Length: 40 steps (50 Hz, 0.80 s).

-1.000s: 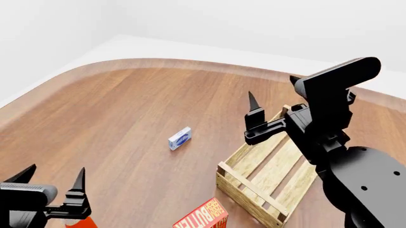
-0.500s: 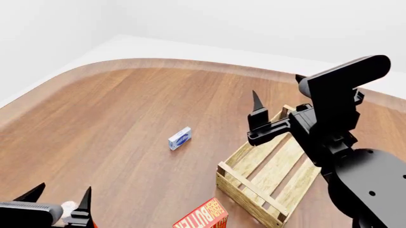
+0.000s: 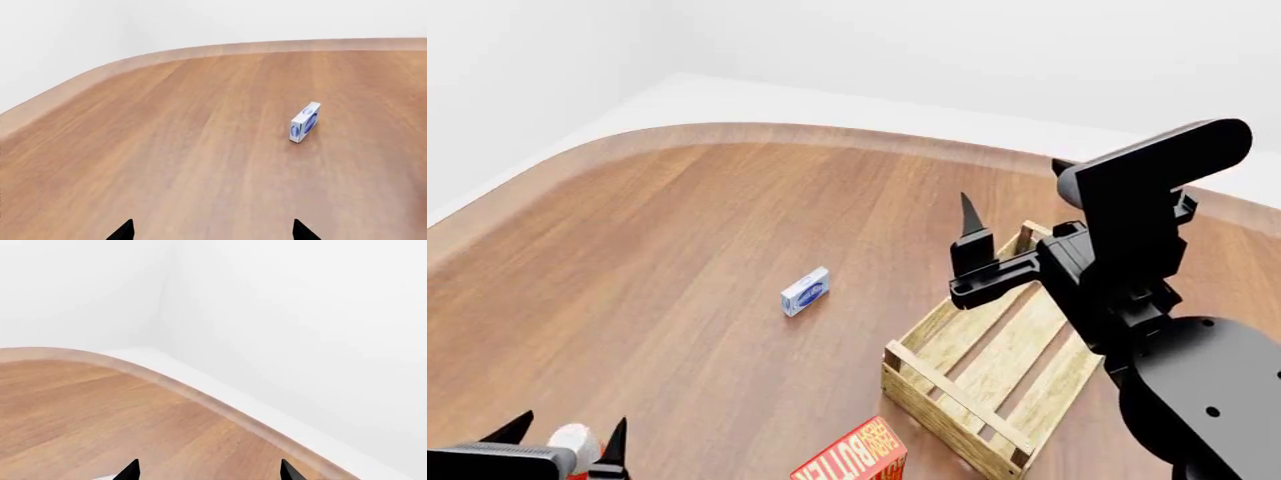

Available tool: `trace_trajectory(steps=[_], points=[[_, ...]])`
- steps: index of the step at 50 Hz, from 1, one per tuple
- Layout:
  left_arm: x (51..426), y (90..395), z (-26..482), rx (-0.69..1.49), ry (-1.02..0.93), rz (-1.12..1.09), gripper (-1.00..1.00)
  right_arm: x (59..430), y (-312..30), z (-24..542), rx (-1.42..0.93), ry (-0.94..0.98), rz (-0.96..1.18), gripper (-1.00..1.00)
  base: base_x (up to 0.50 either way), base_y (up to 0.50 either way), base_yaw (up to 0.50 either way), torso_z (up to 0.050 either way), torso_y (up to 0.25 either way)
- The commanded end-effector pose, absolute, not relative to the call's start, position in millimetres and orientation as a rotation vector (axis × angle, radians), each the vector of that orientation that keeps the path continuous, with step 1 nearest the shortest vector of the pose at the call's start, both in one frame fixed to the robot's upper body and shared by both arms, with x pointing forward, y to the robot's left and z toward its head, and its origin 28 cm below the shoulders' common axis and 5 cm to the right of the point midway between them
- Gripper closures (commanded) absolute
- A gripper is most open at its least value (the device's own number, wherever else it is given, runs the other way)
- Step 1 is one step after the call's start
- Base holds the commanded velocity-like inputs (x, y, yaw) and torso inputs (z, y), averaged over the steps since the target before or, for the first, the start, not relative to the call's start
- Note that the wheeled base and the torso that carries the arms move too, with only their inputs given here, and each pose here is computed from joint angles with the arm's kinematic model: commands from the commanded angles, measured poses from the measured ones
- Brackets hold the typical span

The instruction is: Pick up the ketchup, and put it in the wooden tray.

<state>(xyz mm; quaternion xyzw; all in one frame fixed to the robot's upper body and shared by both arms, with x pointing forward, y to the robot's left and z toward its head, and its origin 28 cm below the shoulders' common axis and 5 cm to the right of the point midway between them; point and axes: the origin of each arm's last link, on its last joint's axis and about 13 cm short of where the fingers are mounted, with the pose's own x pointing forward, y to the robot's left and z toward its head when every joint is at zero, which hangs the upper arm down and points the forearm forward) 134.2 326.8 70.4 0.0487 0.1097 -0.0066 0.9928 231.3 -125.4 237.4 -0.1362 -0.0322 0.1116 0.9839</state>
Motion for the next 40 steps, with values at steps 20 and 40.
trace_trajectory(steps=[20, 40], points=[[142, 331, 50, 0.095, 0.266, 0.031, -1.0, 229, -124, 236, -0.277, -0.054, 0.224, -1.0, 0.0, 0.0, 0.0, 0.0, 0.0], [142, 333, 42, 0.092, 0.291, 0.043, -1.0, 230, -123, 234, -0.277, -0.052, 0.225, -1.0, 0.0, 0.0, 0.0, 0.0, 0.0]])
